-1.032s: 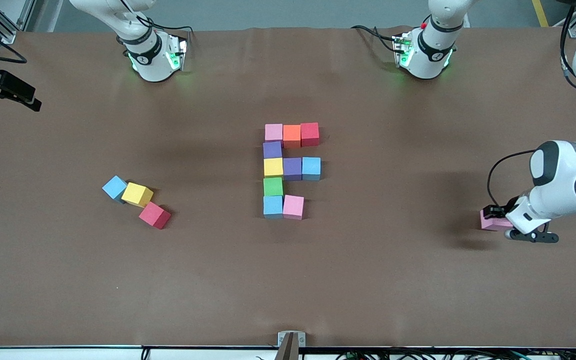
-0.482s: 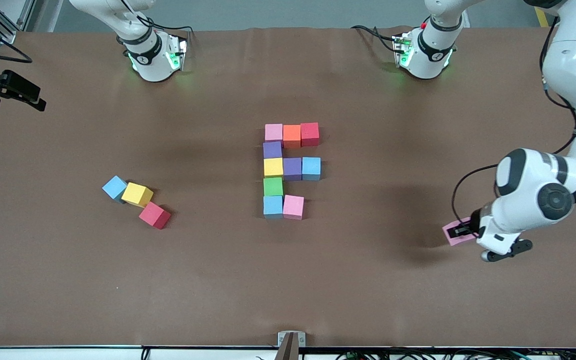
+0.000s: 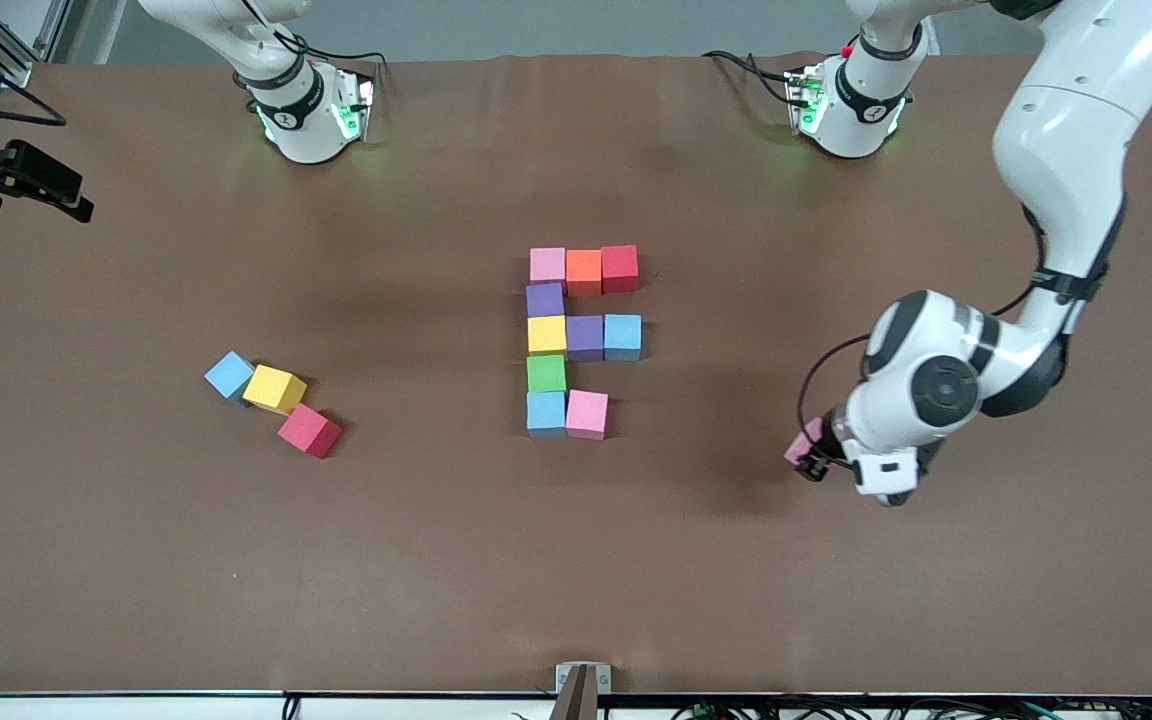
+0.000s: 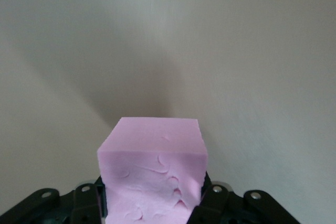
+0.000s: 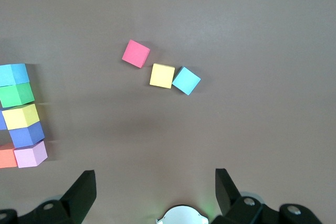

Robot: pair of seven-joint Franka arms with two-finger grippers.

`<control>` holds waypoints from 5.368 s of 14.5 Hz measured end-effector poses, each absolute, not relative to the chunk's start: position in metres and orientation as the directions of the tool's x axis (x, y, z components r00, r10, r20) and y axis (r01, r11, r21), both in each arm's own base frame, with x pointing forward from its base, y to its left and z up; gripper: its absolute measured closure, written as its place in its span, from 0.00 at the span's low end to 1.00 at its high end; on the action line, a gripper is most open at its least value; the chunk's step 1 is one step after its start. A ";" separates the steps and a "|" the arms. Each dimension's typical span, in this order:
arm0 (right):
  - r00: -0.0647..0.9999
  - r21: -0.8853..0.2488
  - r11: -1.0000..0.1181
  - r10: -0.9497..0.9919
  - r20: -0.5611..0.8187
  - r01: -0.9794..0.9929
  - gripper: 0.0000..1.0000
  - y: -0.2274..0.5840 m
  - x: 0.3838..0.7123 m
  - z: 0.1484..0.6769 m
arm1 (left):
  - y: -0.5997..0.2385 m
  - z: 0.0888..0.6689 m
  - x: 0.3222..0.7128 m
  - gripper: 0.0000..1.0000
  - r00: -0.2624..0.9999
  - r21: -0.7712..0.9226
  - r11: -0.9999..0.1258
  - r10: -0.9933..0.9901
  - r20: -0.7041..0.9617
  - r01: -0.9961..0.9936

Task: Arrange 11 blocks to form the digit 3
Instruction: 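Carry the pink cube with the left gripper toward the figure, then lower the pink cube beside the other pink cube with the left gripper, then open the left gripper and lift it off the pink cube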

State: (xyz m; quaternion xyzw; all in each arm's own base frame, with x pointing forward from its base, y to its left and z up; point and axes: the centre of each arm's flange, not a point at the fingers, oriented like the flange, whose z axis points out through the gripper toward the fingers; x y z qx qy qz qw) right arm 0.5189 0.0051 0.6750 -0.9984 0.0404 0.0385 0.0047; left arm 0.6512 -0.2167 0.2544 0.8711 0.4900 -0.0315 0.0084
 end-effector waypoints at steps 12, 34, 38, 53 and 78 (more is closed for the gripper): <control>0.994 -0.006 -0.997 -0.080 -0.076 -0.080 0.00 0.005 0.519 0.675 | -0.370 0.226 0.607 0.40 -0.070 0.044 0.078 0.985 -0.161 0.996; 0.994 -0.006 -0.997 -0.081 -0.078 -0.082 0.00 0.005 0.519 0.675 | -0.448 0.196 0.576 0.40 -0.079 0.044 0.083 0.993 -0.087 0.996; 0.994 -0.006 -0.997 -0.082 -0.077 -0.082 0.00 0.004 0.519 0.675 | -0.449 0.196 0.575 0.40 -0.074 0.044 0.078 0.994 -0.086 0.996; 0.995 -0.008 -0.997 -0.079 -0.064 -0.080 0.00 0.006 0.520 0.676 | -0.460 0.196 0.566 0.40 -0.018 0.042 0.022 0.997 -0.079 0.999; 0.996 -0.010 -0.997 -0.076 -0.047 -0.077 0.00 0.008 0.522 0.678 | -0.416 0.339 0.595 0.00 0.166 0.097 -0.167 0.986 0.022 0.981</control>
